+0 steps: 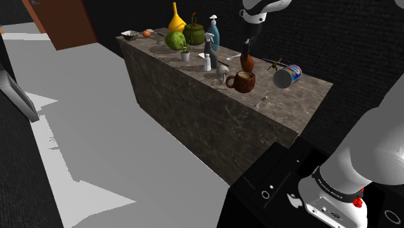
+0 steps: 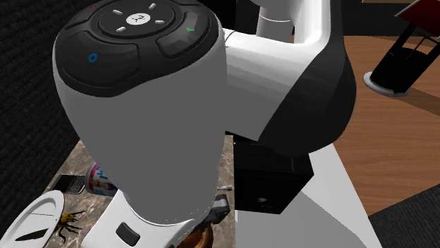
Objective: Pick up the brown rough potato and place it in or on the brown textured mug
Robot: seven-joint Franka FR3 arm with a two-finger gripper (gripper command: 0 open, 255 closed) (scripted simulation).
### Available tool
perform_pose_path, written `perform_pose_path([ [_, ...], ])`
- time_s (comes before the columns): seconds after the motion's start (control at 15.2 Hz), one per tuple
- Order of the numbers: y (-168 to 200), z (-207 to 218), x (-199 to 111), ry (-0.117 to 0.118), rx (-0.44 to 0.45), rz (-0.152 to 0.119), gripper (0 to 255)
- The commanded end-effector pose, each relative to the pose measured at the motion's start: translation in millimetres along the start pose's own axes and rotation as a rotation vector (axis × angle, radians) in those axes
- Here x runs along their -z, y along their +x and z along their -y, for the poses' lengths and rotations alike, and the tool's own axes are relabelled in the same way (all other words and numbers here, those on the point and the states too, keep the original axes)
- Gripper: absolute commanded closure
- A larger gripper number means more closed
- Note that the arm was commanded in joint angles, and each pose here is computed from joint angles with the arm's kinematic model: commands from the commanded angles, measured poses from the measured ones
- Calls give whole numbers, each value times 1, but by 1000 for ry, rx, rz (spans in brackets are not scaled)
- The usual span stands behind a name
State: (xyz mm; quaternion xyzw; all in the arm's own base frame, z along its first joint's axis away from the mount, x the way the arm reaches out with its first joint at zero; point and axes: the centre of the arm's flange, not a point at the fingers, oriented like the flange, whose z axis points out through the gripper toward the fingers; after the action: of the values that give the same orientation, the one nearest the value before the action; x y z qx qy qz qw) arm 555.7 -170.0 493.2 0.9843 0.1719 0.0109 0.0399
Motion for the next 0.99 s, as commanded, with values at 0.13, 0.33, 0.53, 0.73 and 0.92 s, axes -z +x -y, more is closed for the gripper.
perform_pose_path([
  [0.13,1,4,-20,0,-1,0,255],
  [0.33,1,5,-36,0,-1,0,255],
  [0.53,1,6,-52,0,-1,0,255],
  [0.73,1,7,-63,0,-1,0,255],
  [0.92,1,7,-63,0,-1,0,255],
])
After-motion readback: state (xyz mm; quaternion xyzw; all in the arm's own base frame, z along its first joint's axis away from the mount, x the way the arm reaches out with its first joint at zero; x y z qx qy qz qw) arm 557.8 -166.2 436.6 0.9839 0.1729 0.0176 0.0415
